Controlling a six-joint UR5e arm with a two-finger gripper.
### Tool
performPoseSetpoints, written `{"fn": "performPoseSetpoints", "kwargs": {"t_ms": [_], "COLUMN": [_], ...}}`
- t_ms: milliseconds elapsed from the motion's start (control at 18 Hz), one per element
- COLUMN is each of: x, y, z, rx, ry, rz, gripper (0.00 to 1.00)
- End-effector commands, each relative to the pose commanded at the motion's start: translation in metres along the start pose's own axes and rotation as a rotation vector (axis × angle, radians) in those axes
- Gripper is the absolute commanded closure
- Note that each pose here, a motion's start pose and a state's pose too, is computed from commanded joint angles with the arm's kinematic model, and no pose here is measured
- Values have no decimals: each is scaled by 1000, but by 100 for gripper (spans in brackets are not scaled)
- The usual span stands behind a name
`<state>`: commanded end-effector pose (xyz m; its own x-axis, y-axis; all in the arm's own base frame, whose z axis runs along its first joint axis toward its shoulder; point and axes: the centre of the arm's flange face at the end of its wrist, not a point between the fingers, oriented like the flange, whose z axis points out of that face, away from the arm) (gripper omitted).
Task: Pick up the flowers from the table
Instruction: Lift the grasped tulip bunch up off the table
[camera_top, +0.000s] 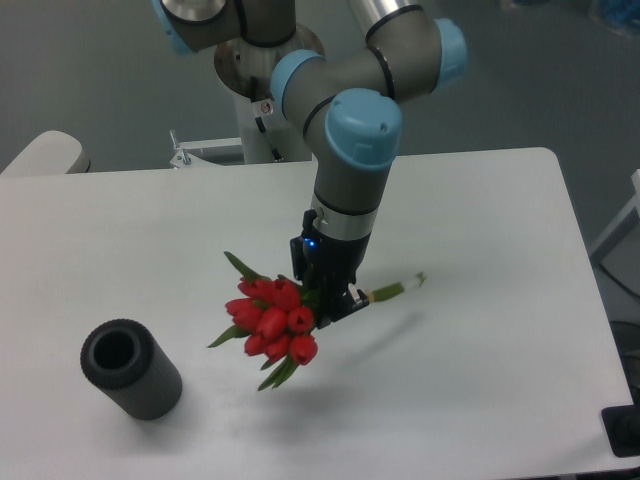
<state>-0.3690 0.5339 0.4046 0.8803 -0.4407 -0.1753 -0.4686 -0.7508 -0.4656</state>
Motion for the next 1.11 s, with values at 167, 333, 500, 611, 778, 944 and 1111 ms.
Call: {"fn": "performPoseSetpoints", "kwargs": {"t_ms": [167, 333, 500, 611, 778, 944, 1111], "x": [-9, -18, -23, -23, -27, -29, -30], "y": [3, 14, 17, 15, 10, 9, 9], "z": [-9, -21, -25, -27, -28, -29, -29], "rx": [100, 212, 284, 304, 337, 348, 350], "ry": [6, 15, 26, 29, 30, 19, 15], "rz": [-79, -113, -129, -129, -164, -164, -162], "gripper": [66, 66, 66, 66, 66, 66, 66]}}
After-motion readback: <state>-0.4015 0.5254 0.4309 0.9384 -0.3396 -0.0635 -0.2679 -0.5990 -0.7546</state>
